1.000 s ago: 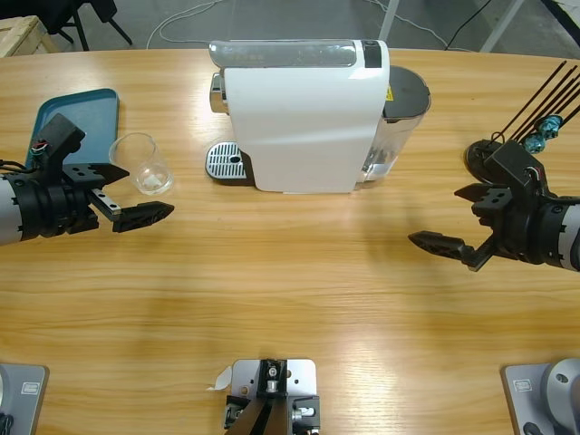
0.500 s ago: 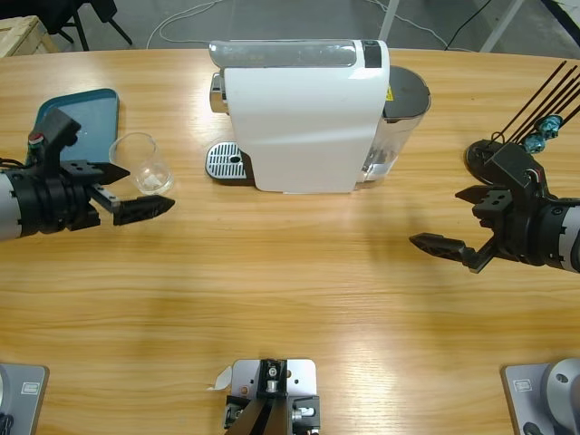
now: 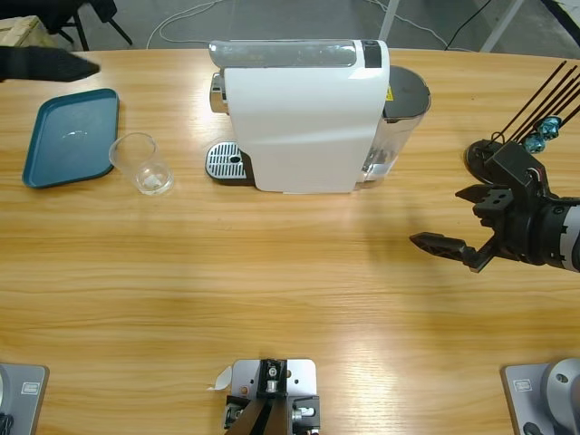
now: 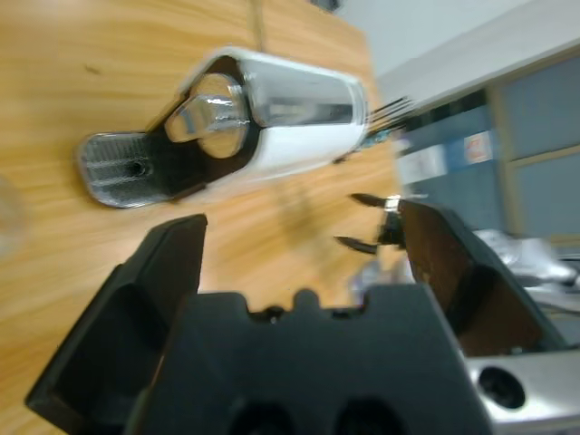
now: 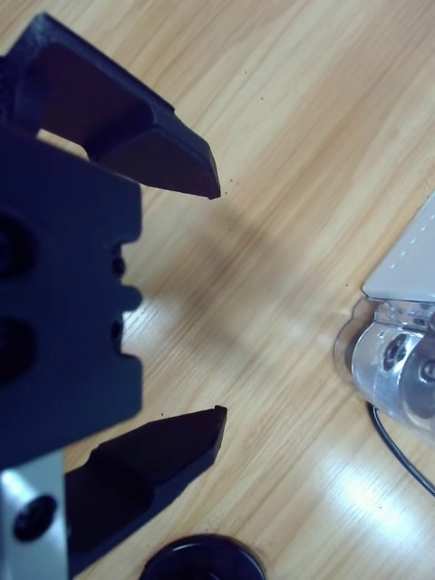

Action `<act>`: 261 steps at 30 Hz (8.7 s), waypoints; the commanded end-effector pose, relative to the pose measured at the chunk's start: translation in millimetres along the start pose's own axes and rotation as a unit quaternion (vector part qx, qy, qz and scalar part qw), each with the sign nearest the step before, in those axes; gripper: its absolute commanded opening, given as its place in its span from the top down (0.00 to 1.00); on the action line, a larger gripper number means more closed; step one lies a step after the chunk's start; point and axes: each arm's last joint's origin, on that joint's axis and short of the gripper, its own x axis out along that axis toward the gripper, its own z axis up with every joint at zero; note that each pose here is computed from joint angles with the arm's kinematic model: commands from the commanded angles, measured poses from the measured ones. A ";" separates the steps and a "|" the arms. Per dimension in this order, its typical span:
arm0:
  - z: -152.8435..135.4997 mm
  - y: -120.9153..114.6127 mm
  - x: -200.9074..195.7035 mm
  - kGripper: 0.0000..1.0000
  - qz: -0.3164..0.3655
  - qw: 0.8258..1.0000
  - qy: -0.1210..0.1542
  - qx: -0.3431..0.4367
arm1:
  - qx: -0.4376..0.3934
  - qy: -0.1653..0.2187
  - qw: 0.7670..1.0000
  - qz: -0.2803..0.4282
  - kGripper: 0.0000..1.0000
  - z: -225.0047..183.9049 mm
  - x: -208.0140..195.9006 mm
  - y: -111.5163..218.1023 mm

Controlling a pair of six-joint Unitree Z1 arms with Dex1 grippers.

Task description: Pour coffee

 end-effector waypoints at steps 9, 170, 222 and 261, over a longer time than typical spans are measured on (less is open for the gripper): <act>39.9 58.7 96.9 0.11 -0.074 0.980 0.070 -0.173 | 0.004 -0.012 1.000 0.000 0.00 0.6 -7.1 0.8; -118.6 68.1 -68.5 0.06 0.280 0.923 -0.080 0.253 | 0.385 -0.042 0.873 -0.296 1.00 -2.2 11.1 -134.4; -126.5 71.1 -75.5 0.06 0.264 0.924 -0.107 0.255 | -0.230 -0.097 0.929 0.274 1.00 122.1 -81.9 45.4; -128.2 71.1 -77.7 0.01 0.259 0.924 -0.113 0.257 | -0.372 -0.018 0.921 0.116 1.00 310.4 82.1 29.8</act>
